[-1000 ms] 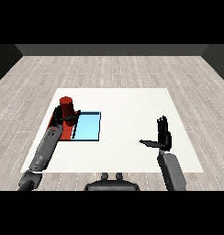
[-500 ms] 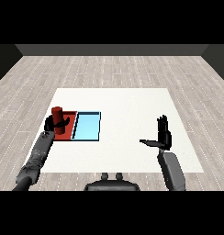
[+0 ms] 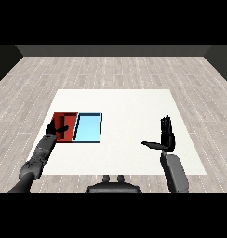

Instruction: Pick the red can and put it in the red box

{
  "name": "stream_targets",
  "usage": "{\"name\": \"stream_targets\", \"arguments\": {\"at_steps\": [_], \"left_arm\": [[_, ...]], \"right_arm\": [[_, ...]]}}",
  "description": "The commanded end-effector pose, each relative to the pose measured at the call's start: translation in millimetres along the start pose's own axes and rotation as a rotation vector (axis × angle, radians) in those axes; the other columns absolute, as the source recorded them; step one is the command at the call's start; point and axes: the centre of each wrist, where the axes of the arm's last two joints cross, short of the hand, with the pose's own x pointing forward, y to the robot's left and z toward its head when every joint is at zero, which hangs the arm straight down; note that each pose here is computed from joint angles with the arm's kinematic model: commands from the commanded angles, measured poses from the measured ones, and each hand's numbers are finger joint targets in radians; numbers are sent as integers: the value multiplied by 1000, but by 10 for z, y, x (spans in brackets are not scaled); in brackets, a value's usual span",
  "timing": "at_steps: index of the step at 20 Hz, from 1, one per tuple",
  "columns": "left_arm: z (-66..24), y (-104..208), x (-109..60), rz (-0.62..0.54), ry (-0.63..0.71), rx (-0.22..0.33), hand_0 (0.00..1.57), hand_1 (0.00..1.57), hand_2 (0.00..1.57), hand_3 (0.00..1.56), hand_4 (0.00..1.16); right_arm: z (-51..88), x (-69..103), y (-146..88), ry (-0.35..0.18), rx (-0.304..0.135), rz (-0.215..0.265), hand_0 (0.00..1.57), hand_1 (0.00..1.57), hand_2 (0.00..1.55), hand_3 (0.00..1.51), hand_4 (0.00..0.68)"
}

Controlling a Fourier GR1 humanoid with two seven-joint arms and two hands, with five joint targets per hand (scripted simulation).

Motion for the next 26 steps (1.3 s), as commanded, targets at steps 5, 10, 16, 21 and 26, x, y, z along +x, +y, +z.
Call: {"name": "stream_targets", "arguments": {"at_steps": [5,10,16,21,26], "left_arm": [[-55,114,-19,-197,39,-136,0,0,0,0,644],[-75,94,102,-253,133,-156,0,0,0,0,0],[-85,208,-15,-16,40,-22,0,0,0,0,0],[-96,172,327,431,-290,107,0,0,0,0,0],[73,-155,792,665,-676,25,0,0,0,0,0]], "right_arm": [[99,-87,47,-12,17,-28,0,0,0,0,0],[0,54,178,-45,22,-47,0,0,0,0,0],[-80,-15,75,-59,34,-56,0,0,0,0,0],[63,44,79,-57,48,-85,0,0,0,0,0],[113,17,27,-53,62,-85,0,0,0,0,0]]}}
